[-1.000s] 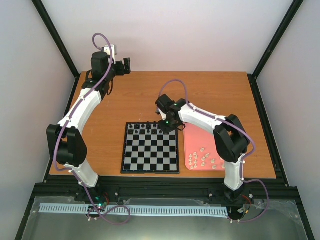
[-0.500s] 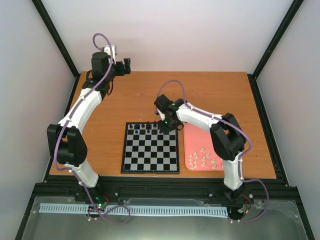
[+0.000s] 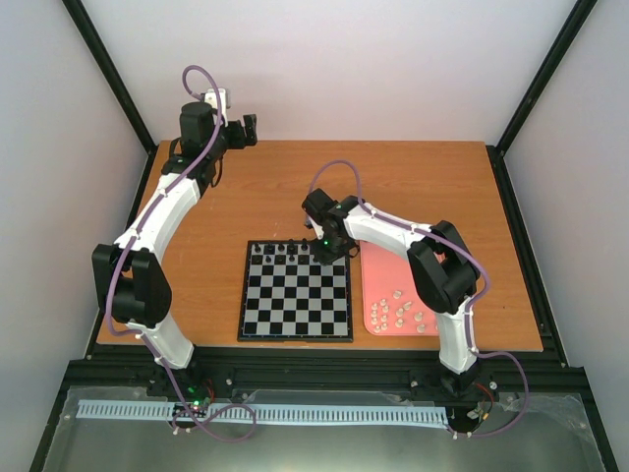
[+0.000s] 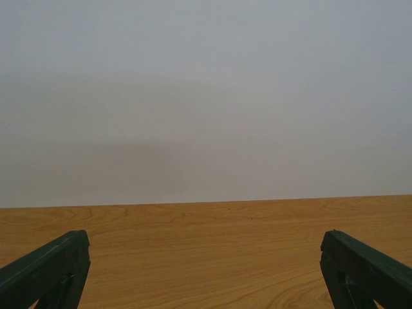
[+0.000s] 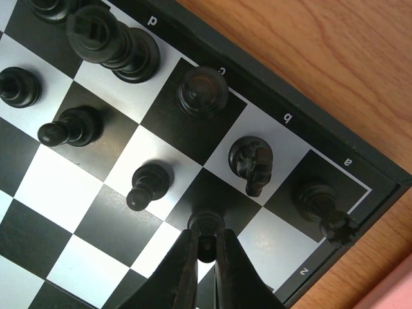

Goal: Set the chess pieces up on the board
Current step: Place the chess piece on the chessboard, then pick up the chess piece from the storage box.

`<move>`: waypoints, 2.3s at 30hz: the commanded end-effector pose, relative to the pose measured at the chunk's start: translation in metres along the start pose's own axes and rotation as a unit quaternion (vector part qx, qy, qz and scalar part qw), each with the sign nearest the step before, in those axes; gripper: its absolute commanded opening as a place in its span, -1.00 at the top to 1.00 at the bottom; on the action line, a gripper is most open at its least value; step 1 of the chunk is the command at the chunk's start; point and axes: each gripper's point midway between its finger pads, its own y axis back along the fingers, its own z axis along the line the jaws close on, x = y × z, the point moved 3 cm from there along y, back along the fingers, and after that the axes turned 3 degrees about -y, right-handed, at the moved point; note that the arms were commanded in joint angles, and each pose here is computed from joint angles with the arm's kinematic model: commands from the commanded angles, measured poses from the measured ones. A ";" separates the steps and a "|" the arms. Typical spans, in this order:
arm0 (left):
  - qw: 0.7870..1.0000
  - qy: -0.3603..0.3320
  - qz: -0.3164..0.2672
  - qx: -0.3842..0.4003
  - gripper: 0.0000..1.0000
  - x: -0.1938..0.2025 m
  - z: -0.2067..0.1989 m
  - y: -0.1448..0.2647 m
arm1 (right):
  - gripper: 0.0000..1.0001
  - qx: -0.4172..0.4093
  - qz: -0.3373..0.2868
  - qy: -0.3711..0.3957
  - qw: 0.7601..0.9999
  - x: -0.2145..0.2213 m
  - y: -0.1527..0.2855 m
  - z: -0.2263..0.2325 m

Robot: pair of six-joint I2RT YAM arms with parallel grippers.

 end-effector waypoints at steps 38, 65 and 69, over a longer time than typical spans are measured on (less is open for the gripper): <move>1.000 -0.006 -0.018 0.004 -0.99 -0.017 -0.006 0.001 | 0.23 0.022 -0.073 0.007 0.997 -0.010 0.057 -0.004; 1.000 -0.006 -0.015 0.005 -0.99 -0.015 -0.006 -0.003 | 0.07 0.078 -0.048 -0.144 0.985 -0.011 -0.002 -0.136; 1.000 -0.007 -0.013 0.005 -0.99 -0.014 -0.006 -0.005 | 0.10 0.082 -0.043 -0.144 0.985 -0.013 -0.006 -0.138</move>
